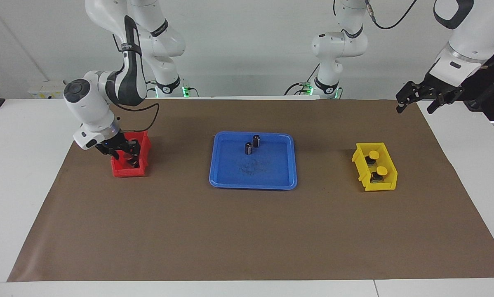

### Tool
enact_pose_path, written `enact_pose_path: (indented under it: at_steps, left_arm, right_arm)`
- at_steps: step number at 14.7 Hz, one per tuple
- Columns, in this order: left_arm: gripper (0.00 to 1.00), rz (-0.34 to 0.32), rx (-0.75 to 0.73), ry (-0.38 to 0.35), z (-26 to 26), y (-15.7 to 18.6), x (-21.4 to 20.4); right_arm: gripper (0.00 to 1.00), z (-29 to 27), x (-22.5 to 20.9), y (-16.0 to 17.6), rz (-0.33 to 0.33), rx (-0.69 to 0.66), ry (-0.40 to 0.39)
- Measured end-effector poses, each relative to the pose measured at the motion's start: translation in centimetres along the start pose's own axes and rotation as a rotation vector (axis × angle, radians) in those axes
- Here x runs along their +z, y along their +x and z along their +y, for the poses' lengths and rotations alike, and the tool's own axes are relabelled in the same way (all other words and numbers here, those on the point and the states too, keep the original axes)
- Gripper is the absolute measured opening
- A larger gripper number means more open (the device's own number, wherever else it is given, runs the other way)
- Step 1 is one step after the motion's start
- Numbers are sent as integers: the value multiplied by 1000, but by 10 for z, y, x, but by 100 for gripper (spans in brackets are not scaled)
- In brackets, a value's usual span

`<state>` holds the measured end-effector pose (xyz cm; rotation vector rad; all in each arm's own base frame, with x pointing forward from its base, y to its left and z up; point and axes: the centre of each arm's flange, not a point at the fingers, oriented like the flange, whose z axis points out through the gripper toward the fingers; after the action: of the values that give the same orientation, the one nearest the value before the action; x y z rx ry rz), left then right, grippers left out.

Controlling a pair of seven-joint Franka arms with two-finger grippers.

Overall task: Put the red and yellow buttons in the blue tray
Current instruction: 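Reach the right gripper into the red holder and grasp a red button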

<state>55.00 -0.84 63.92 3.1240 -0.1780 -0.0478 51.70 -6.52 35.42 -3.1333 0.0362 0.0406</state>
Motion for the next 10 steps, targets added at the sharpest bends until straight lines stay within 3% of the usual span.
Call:
enact_pose_path:
  at_steps: [8,10]
  left_arm:
    - [100,-2,-1,0,0,0,2]
    - [100,15,-2,1,-1,0,11]
  right_arm:
    - [69,-1,2,-5,-4,-6,0]
    - [65,-1,4,-7,-7,-7,1]
